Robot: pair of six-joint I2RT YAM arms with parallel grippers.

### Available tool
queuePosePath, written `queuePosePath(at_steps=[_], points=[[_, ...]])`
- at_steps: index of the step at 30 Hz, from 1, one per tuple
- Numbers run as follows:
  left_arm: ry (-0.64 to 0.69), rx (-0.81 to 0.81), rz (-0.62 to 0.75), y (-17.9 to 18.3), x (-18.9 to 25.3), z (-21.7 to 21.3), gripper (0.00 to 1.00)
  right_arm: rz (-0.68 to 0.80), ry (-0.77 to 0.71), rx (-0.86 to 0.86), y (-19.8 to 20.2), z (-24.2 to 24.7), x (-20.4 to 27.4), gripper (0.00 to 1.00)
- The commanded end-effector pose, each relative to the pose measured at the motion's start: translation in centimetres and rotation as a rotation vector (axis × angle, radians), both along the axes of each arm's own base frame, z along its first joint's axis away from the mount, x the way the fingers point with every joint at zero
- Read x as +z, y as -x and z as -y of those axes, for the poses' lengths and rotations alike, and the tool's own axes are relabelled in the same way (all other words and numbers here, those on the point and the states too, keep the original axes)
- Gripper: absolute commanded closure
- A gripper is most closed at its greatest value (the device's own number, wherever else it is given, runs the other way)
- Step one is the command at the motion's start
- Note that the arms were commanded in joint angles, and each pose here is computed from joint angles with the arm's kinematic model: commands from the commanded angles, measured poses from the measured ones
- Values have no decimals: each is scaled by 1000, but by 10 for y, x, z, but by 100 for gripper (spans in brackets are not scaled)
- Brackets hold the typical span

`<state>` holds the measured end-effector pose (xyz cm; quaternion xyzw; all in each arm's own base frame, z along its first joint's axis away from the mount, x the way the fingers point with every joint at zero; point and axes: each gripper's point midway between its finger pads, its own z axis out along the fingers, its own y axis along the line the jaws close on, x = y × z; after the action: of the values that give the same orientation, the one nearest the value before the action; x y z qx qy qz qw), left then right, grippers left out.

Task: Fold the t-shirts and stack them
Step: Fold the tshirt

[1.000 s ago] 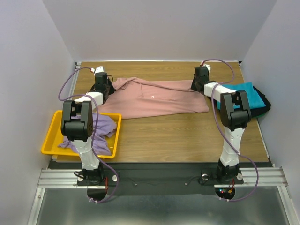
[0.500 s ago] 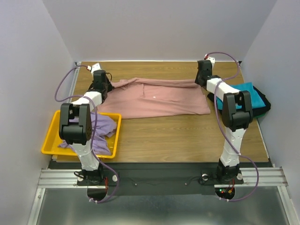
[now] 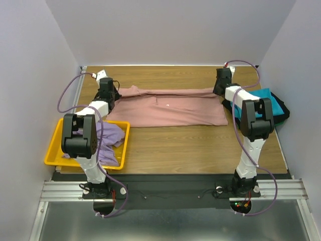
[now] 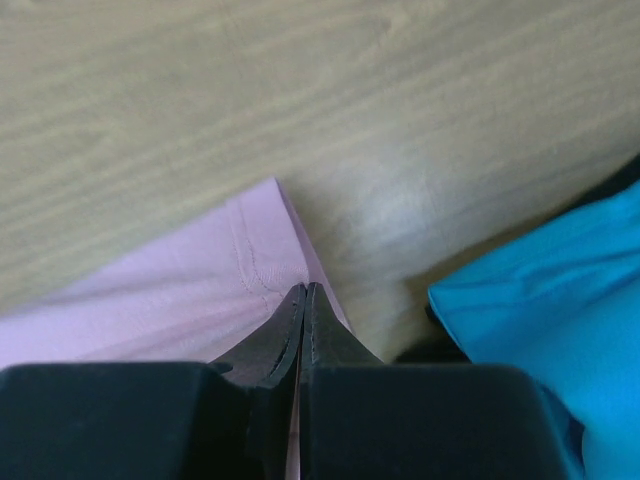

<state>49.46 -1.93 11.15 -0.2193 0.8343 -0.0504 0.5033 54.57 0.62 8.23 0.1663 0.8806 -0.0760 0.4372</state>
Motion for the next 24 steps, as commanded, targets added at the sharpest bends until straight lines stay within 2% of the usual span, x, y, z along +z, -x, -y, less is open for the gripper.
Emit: queuePosePath(at_steps=[1,3,4,5,6,7,8,9,10,12,13,17,19,24], points=[[2,10,-6,4,-8,-1,100,8,-5,-34,13,9,7,99],[2,21,-37,6,-18,-2,100,-2,-2,-44,16,12,2,98],[6,17,-55,7,-20,-1,100,-9,0,-46,18,11,0,93],[12,18,-76,9,-25,0,100,-11,-2,-44,19,11,0,92],[14,18,-87,10,-25,0,95,-11,-4,-43,21,11,1,91],[19,15,-90,10,-23,2,80,-10,-7,-38,22,10,3,82],[19,21,-91,13,-19,1,36,1,-10,-34,24,10,10,75],[19,33,-87,15,-15,0,22,9,-10,-35,25,10,15,68],[26,58,-82,18,-13,-2,3,17,-11,-34,27,11,21,50],[22,89,-47,22,6,-3,1,49,-24,-5,28,6,40,12],[29,93,-30,23,13,-2,1,58,-36,10,29,3,46,0],[44,84,46,20,51,10,1,88,-140,187,31,-32,67,0],[41,44,98,6,76,27,1,88,-182,250,29,-46,67,0],[-2,-152,56,-39,67,78,1,41,-300,402,22,-91,48,0]])
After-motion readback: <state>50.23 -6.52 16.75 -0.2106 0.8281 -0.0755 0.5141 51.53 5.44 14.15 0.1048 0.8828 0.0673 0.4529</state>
